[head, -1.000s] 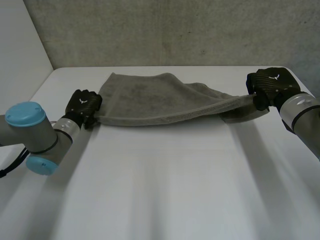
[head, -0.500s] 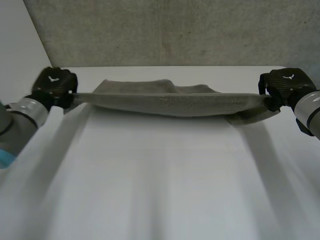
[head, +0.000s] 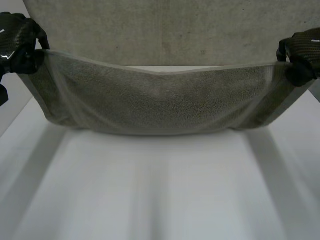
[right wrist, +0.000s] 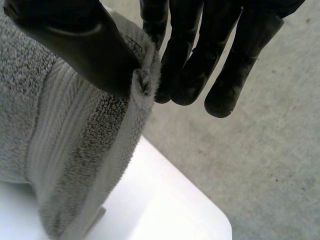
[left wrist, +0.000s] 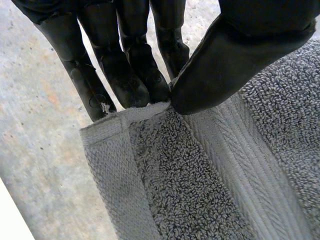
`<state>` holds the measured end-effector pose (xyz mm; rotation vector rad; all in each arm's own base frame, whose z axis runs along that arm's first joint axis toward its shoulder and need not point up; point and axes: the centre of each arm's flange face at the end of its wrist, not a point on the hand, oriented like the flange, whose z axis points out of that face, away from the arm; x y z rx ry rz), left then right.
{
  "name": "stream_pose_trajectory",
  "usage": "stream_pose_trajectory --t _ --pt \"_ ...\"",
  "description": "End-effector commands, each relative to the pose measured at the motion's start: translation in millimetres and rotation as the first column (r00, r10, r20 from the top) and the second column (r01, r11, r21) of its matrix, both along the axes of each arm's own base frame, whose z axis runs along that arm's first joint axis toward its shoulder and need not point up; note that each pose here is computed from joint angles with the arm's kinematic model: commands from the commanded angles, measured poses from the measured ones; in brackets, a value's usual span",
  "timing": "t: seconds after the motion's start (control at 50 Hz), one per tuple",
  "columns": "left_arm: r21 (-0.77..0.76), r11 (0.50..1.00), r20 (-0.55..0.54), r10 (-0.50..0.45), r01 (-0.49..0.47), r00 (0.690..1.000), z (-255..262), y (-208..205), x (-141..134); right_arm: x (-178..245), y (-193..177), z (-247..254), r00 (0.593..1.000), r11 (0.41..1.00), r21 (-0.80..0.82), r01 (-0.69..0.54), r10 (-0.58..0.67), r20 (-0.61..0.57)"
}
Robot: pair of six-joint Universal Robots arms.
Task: Fold the towel.
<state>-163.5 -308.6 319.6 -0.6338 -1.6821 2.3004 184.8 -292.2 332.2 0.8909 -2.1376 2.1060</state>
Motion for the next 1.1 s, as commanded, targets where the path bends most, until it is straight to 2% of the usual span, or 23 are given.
stream_pose_trajectory --t 0.02,0.16,0.32,0.4,0.52,0.6,0.68,0.9,0.98,1.1 --pt "0.128 0.992 0.002 -0.006 0.006 1.000 -47.7 -35.1 -0.4 6.3 -31.9 -35.6 0.994 0.998 0.068 -0.009 0.016 -0.108" --pt "0.226 0.974 0.000 -0.007 0.007 1.000 -95.5 -85.8 -3.3 21.3 -64.0 -62.8 0.992 0.994 0.107 -0.024 0.037 -0.118" --pt "0.297 0.955 0.023 0.004 -0.011 1.000 -133.8 -122.3 -7.8 46.3 -102.0 -92.6 0.989 0.995 0.097 0.005 0.009 -0.146" --pt "0.305 0.952 0.035 0.018 -0.027 0.999 -145.1 -133.0 -10.4 52.5 -121.6 -111.1 0.989 0.996 0.093 0.013 0.001 -0.149" --pt "0.318 0.948 0.038 0.012 -0.024 0.999 -164.6 -146.4 -16.0 71.8 -131.6 -133.3 0.988 0.996 0.092 -0.010 0.024 -0.152" --pt "0.315 0.949 0.038 0.011 -0.023 0.999 -167.7 -149.6 -19.2 78.5 -132.7 -138.7 0.988 0.996 0.085 -0.001 0.015 -0.155" --pt "0.299 0.952 0.040 0.051 -0.061 0.998 -162.8 -151.8 -20.0 82.1 -136.0 -131.8 0.989 0.999 0.026 0.030 -0.026 -0.143" --pt "0.272 0.957 0.035 0.095 -0.101 0.995 -132.9 -137.6 -19.1 80.7 -113.9 -93.0 0.994 0.998 -0.017 0.057 -0.058 -0.093" --pt "0.280 0.955 0.034 0.095 -0.101 0.995 -125.5 -126.2 -18.6 69.8 -88.8 -87.1 0.994 0.998 0.036 0.056 -0.053 -0.091" --pt "0.313 0.945 0.032 0.093 -0.098 0.995 -120.5 -98.6 -17.0 55.5 -57.4 -103.4 0.990 0.991 0.119 0.066 -0.049 -0.134"
